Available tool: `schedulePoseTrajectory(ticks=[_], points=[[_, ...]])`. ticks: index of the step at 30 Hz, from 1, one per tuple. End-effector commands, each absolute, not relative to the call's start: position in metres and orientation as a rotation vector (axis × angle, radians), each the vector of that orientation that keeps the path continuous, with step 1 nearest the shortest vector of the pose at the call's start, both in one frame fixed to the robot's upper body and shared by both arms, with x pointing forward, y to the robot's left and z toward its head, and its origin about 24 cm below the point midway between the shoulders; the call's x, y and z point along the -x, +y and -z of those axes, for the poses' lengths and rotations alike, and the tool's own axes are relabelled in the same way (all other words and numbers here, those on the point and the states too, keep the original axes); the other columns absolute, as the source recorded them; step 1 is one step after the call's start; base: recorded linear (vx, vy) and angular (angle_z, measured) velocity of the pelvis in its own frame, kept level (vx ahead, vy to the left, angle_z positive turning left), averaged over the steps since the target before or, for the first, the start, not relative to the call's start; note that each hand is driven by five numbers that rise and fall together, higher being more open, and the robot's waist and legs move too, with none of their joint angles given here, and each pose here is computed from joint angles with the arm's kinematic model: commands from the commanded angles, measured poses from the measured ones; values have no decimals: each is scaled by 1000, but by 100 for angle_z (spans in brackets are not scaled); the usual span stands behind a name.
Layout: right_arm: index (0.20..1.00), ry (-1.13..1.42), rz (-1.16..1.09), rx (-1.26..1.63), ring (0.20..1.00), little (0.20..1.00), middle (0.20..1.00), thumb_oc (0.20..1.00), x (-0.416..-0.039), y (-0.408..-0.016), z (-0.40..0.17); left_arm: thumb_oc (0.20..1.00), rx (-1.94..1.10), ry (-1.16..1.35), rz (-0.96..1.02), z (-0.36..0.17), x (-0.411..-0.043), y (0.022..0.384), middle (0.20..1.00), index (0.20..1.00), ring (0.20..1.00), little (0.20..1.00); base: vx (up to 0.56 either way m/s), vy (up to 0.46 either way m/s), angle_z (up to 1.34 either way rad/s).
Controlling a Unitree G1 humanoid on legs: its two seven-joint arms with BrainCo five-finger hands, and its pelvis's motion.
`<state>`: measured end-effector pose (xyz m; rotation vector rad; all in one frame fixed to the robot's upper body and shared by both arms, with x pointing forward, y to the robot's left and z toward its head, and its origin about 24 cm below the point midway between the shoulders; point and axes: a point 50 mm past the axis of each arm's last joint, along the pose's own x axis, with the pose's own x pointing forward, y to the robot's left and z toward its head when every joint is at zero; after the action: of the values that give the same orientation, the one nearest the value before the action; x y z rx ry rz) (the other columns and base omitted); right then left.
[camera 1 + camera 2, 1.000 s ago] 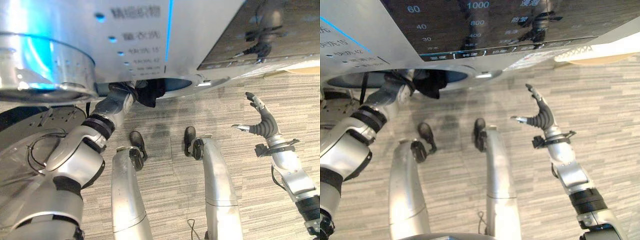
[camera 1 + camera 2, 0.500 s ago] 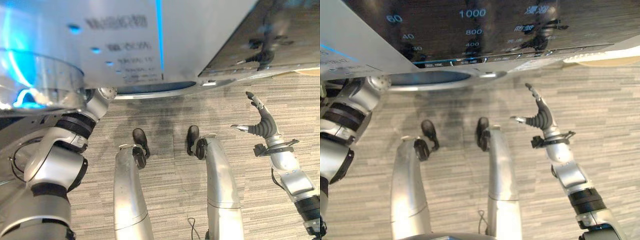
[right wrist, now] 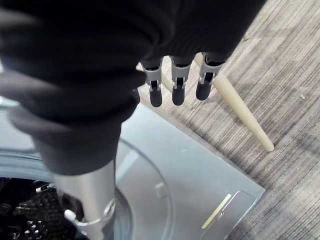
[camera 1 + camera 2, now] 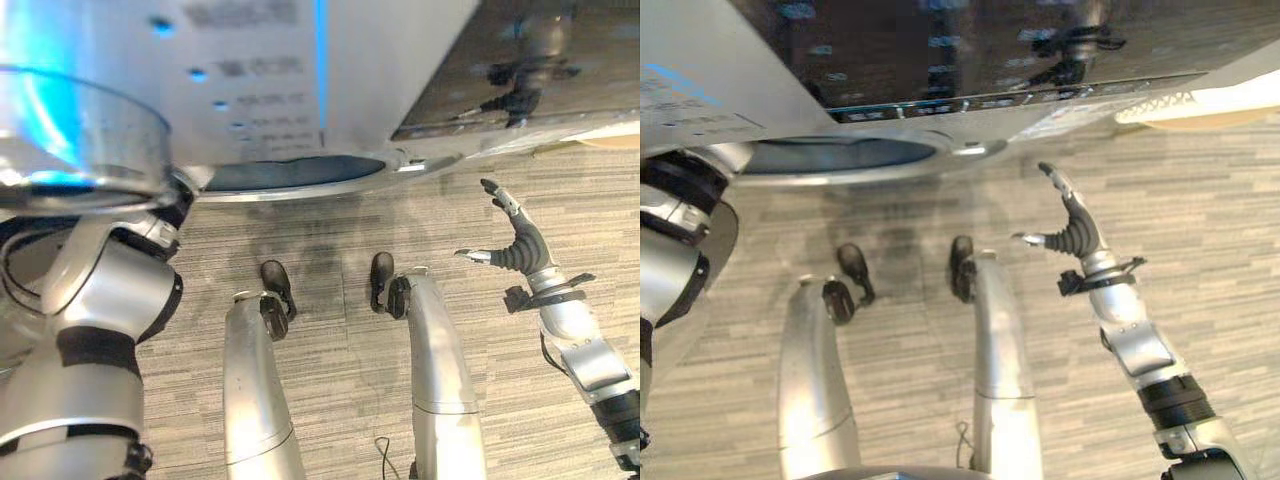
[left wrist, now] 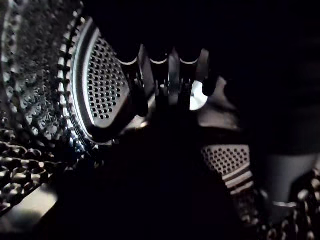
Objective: Grab the laundry basket,head to the washer,open it,put in the laundry and shut it.
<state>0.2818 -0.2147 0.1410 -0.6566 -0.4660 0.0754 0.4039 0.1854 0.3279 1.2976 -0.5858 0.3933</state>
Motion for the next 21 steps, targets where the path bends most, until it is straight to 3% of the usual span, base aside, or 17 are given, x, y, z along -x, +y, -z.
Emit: schedulePoseTrajectory(ticks=[1,5,9,14,16,17,19,21], points=[[1000,-500,-76,595,1000,1000,1000,1000,-279,-210,-143,1000,-1299,-570,-394,-317,-407,184,1000,1000,1000,1000,-44,14,5],[1000,-503,-76,586,1000,1000,1000,1000,-279,-208,-142,1000,-1227,-588,-368,-298,-403,187,1000,1000,1000,1000,-48,7,8],[1000,-456,-54,587,1000,1000,1000,1000,-281,-206,-129,1000,-966,-574,-228,-238,-387,184,1000,1000,1000,1000,-65,23,16],[1000,-244,-41,611,1000,1000,1000,1000,-282,-212,-80,1000,-696,-294,-11,-116,-351,179,1000,1000,1000,1000,-45,53,17],[1000,-243,-43,612,1000,1000,1000,1000,-282,-212,-79,1000,-696,-291,-12,-115,-351,180,1000,1000,1000,1000,9,35,1],[1000,-125,-39,636,1000,1000,1000,1000,-278,-218,-52,1000,-667,-149,36,-67,-327,186,1000,1000,1000,1000,33,24,7],[1000,-124,-41,637,1000,1000,1000,1000,-278,-217,-52,1000,-667,-148,35,-66,-326,186,1000,1000,1000,1000,33,16,12],[1000,-2,-31,653,1000,1000,1000,1000,-268,-226,-24,1000,-592,-22,29,-29,-300,197,1000,1000,1000,1000,57,22,16]])
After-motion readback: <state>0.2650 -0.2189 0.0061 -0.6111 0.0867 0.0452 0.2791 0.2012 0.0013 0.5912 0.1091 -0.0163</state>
